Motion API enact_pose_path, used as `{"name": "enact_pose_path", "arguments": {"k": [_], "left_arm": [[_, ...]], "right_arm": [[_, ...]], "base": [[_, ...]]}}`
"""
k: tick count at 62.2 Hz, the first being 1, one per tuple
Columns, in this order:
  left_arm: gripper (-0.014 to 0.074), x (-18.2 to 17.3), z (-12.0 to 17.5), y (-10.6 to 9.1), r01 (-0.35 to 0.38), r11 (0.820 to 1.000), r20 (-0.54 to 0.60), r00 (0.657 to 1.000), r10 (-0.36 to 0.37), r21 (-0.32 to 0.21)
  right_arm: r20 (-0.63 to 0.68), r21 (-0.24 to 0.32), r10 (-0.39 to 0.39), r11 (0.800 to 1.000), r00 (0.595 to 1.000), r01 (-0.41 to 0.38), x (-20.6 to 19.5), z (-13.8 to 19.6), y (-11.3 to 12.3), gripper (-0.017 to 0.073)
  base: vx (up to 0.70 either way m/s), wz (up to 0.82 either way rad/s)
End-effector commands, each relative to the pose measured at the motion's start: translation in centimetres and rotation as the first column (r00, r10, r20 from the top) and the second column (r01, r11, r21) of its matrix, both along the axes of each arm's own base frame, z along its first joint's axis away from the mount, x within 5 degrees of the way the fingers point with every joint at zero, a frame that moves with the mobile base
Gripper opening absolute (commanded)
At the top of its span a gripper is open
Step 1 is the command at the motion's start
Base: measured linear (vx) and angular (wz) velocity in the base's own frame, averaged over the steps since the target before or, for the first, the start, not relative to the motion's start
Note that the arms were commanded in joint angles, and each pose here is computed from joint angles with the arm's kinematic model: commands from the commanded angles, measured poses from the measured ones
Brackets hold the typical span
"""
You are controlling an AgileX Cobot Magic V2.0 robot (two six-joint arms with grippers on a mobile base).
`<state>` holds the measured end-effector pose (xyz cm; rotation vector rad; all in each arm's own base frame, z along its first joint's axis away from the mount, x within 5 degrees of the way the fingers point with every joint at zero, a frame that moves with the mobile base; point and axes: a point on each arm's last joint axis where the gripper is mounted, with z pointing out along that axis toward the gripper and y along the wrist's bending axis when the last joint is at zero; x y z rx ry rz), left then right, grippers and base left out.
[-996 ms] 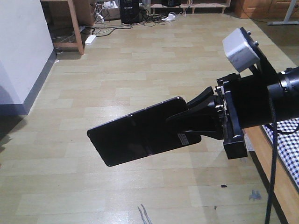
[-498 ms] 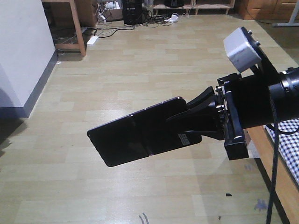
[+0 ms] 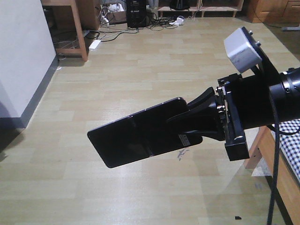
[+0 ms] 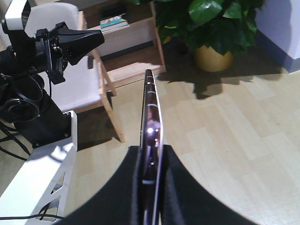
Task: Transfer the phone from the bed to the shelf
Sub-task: 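Hold the phone in the right gripper while the base turns away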
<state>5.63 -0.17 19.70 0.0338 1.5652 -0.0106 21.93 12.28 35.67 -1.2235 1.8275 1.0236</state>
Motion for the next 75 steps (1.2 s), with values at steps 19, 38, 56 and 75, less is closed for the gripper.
{"name": "enact_pose_path", "arguments": {"k": [19,38,56,75], "left_arm": [[0.0001,-0.21,1.53,0.03,-0.002,1.0,0.105,0.994,0.004,-0.022],[0.0001,-0.21,1.53,0.03,-0.002,1.0,0.105,0.994,0.004,-0.022],[0.0001,-0.21,1.53,0.03,-0.002,1.0,0.105,0.994,0.004,-0.022],[0.0001,-0.21,1.53,0.03,-0.002,1.0,0.105,0.994,0.004,-0.022]], "right_arm": [[0.013,0.097,0.053,0.994,0.998,-0.054,-1.13,1.99,0.21,-0.0003],[0.013,0.097,0.053,0.994,0.998,-0.054,-1.13,1.99,0.21,-0.0003],[0.013,0.097,0.053,0.994,0.998,-0.054,-1.13,1.99,0.21,-0.0003],[0.013,0.097,0.053,0.994,0.998,-0.054,-1.13,1.99,0.21,-0.0003]], "base": [[0.32,-0.07],[0.35,-0.06],[0.37,-0.01],[0.4,0.01]]}}
